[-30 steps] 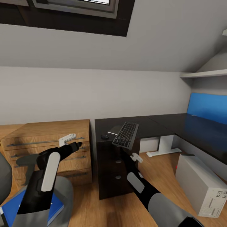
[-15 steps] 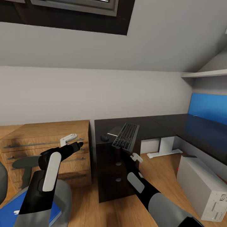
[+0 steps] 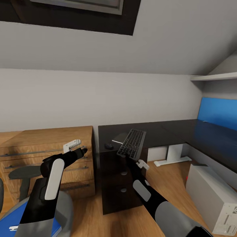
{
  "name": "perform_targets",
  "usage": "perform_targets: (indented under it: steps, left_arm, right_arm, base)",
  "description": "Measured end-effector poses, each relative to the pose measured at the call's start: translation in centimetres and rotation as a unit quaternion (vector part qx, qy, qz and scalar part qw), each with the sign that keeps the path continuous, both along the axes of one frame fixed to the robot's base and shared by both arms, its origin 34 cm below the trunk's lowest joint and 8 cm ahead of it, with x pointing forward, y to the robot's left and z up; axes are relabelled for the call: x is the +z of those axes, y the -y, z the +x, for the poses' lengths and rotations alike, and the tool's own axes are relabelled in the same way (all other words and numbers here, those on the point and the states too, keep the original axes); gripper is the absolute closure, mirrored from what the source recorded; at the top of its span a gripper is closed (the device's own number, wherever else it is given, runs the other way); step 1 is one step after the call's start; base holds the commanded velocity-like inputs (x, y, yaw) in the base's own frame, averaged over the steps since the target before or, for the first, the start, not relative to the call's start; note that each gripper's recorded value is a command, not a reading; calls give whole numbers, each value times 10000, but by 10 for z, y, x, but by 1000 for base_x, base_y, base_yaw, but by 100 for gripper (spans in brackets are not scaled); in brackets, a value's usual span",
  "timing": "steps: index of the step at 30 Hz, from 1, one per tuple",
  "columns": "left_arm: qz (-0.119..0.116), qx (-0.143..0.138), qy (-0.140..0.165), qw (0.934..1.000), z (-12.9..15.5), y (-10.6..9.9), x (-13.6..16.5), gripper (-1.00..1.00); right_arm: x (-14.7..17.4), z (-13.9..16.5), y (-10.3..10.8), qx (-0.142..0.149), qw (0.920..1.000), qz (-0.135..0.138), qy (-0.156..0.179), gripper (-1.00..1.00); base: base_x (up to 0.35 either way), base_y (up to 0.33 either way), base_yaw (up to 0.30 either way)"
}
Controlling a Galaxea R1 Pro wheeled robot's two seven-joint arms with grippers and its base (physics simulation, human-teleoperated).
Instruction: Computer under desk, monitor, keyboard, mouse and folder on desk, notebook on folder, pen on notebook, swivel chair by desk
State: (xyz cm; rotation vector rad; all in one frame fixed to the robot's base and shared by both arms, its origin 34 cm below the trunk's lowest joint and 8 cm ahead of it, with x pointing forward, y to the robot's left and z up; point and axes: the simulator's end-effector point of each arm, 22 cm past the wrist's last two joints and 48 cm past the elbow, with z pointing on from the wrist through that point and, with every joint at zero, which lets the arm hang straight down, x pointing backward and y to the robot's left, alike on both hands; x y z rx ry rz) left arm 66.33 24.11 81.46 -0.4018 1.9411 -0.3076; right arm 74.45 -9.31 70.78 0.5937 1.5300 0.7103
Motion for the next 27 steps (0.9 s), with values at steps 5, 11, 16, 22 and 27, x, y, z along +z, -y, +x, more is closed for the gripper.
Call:
perform_targets:
  steps: [5,11,16,22,27]
  left_arm:
    - [-1,-3,2,10000,0,0,0,-100]
    - [4,-9,2,10000,0,1,0,-100]
    - [4,-11,1,10000,0,1,0,-100]
    - [16,-28,3,10000,0,3,0,-100]
    - [37,-61,8,10000,0,6,1,-100]
  right_arm:
    - [1,0,2,-6,10000,-7,11,-100]
    - [1,0,2,-7,10000,-7,14,-100]
    - [1,0,2,-7,10000,-7,14,-100]
    - [1,1,2,-9,10000,-12,12,-100]
    - [0,1,2,-6,10000,-12,4,-100]
  base:
    - [11,0,0]
    - [122,0,0]
    - [18,0,0]
    - [2,0,0]
    - [0,0,0]
